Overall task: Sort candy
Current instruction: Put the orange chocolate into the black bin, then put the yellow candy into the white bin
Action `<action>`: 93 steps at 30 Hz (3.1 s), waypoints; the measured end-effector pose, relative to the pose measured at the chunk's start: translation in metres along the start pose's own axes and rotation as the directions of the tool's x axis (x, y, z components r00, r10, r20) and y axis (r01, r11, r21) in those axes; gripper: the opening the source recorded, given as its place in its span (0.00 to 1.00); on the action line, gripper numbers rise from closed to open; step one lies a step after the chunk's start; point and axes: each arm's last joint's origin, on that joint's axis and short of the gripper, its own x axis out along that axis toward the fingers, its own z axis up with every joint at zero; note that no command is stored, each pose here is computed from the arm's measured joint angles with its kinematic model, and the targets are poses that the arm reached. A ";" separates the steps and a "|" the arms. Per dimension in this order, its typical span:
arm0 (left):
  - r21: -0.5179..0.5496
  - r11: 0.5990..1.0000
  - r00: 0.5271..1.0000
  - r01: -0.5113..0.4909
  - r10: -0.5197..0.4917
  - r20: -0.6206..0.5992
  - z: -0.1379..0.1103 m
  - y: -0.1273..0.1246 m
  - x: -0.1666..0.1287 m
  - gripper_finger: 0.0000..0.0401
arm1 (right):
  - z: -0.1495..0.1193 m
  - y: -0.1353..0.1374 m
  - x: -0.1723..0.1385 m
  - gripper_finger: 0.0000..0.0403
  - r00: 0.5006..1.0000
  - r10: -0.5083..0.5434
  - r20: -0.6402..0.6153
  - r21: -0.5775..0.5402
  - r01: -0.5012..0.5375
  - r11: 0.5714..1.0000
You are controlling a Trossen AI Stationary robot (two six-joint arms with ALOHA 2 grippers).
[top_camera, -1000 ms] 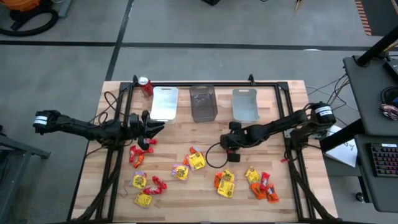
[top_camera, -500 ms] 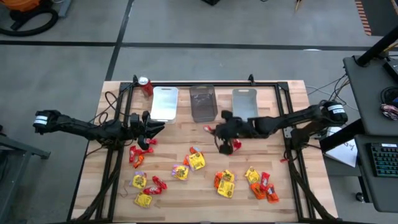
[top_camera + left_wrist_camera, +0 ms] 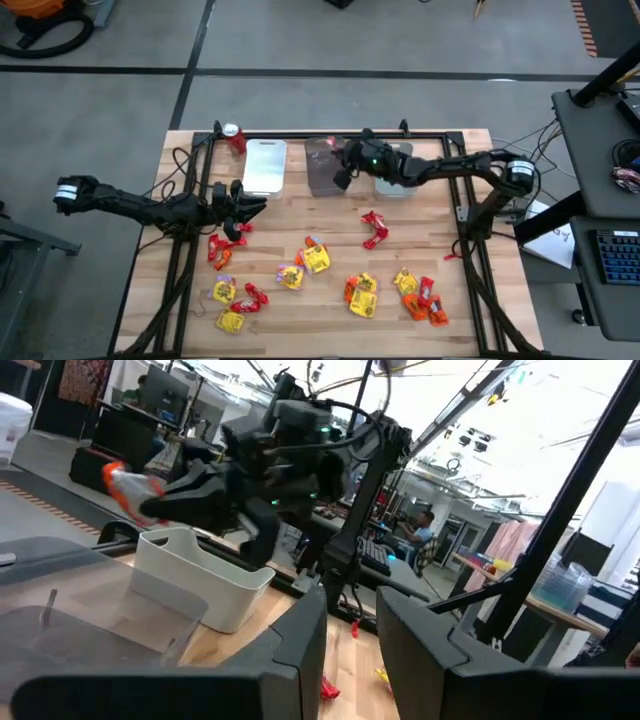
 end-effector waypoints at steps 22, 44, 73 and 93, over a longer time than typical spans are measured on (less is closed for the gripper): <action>-0.044 0.999 1.000 0.000 -0.001 -0.019 -0.003 0.000 0.001 0.19 | 0.010 0.017 -0.015 0.39 0.978 0.207 0.014 0.085 -0.207 0.975; 0.219 0.924 0.729 0.313 -0.086 -0.680 -0.039 -0.072 0.066 0.19 | 0.024 0.105 -0.160 0.35 0.772 0.579 -0.262 0.134 -0.565 0.814; 0.541 0.722 0.613 0.431 0.206 -0.763 -0.146 -0.078 0.125 0.66 | 0.006 0.116 -0.179 0.35 0.722 0.553 -0.415 0.105 -0.566 0.818; 0.540 0.743 0.618 0.396 0.219 -0.755 -0.144 -0.078 0.126 0.11 | 0.006 0.117 -0.179 0.32 0.721 0.553 -0.417 0.122 -0.559 0.820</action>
